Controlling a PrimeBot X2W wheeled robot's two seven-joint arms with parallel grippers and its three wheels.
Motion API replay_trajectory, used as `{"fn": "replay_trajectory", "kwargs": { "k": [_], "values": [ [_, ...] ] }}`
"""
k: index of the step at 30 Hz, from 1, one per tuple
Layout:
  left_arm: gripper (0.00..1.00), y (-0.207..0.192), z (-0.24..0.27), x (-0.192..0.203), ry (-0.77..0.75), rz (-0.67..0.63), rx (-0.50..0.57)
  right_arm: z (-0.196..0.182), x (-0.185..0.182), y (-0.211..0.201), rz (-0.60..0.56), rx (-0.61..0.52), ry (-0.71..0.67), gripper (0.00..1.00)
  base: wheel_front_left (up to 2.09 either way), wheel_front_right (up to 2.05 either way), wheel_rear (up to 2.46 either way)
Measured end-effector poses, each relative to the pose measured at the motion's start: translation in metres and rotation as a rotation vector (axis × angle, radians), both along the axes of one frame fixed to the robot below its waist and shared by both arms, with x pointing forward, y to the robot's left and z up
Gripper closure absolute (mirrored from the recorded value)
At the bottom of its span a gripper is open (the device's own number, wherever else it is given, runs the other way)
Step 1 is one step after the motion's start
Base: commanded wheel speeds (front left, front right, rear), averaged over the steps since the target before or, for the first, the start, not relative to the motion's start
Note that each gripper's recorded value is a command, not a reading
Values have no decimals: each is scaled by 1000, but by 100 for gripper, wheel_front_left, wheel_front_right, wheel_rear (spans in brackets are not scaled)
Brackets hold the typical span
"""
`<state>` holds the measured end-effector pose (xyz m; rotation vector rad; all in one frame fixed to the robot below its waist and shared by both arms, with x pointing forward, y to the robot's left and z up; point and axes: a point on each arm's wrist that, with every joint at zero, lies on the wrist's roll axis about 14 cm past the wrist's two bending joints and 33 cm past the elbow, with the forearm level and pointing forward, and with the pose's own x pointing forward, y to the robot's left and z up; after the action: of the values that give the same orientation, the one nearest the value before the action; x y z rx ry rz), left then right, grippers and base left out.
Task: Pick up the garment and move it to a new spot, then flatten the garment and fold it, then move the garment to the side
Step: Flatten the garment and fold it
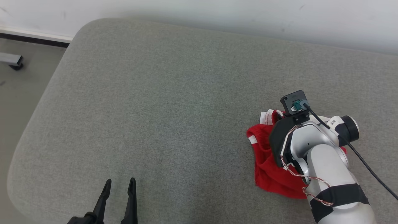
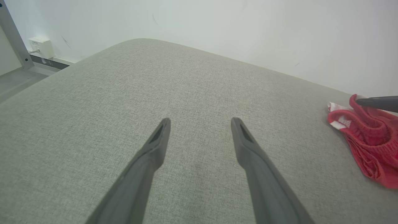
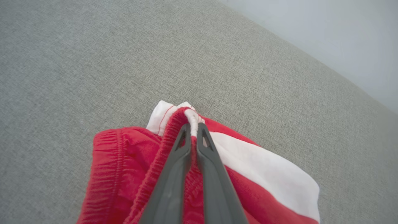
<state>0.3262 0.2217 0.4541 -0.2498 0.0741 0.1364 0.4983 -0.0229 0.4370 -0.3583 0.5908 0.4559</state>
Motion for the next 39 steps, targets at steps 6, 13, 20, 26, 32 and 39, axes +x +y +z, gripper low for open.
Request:
{"fn": "replay_trajectory", "kwargs": {
  "k": [6,13,20,26,32,39],
  "values": [
    [0,5,-2,0,7,16,0,-10,0,13,30,21,29,100,0,0,0],
    [0,6,-1,-2,4,22,-1,-19,-11,20,54,40,49,0,0,0,0],
    [0,3,3,-3,-10,10,4,7,-14,28,50,201,-10,0,0,0,0],
    [0,-2,6,-7,-22,-11,11,51,-20,38,61,395,-118,0,0,0,0],
    [0,-8,13,-9,-49,-34,16,86,-25,11,3,474,-295,0,0,0,0],
    [0,-17,13,-15,-54,-64,14,75,-62,-61,-168,465,-413,0,0,0,0]
  ]
}}
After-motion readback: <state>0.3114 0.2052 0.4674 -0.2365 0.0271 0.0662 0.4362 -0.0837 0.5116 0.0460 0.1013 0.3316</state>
